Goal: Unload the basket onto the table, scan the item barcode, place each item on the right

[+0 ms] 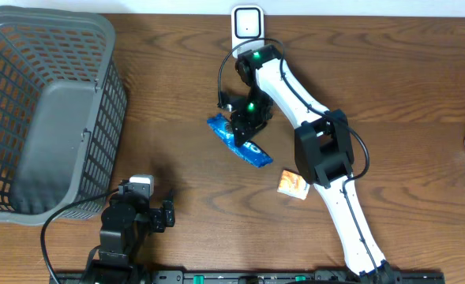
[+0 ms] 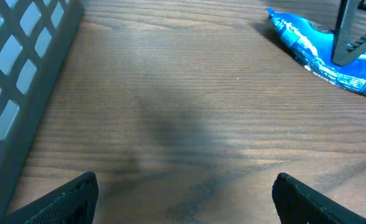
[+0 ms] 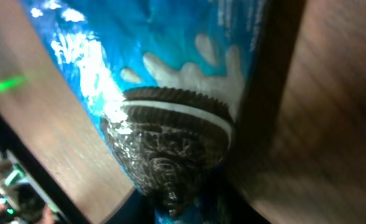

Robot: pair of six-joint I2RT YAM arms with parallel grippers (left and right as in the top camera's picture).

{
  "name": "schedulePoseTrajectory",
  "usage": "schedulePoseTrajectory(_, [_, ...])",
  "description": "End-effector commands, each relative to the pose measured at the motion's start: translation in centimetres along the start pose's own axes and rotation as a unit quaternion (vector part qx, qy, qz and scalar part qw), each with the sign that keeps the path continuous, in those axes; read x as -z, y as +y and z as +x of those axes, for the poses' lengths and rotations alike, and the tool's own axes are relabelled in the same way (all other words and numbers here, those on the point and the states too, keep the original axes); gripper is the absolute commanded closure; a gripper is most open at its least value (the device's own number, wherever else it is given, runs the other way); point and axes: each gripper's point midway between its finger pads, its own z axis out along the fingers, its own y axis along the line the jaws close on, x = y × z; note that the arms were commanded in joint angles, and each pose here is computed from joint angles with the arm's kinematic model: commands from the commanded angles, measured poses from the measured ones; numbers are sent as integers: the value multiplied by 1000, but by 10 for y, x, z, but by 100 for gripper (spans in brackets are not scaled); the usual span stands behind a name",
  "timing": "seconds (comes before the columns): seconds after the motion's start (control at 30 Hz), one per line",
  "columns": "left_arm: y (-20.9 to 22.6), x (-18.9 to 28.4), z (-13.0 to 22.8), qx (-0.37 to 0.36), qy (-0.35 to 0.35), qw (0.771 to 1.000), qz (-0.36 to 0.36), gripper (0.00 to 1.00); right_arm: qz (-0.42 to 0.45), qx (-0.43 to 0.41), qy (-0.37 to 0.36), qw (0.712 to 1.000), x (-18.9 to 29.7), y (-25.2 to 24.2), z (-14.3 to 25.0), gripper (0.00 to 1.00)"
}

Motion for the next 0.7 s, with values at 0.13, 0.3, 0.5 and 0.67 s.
schedulePoseTrajectory(0.13, [1,-2,6,2,5,1000,-3,10,143,-3,-16,990,53,-12,-9,1])
schedulePoseTrajectory(0.3, [1,-2,6,2,5,1000,-3,11,248,-68,-30,966,71,-20,-14,1])
schedulePoseTrajectory(0.5, [1,-2,6,2,5,1000,-3,10,300,-51,-15,952,60,1,-20,1])
schedulePoseTrajectory(0.67, [1,-2,6,2,5,1000,-3,10,357,-51,-12,933,59,12,-22,1])
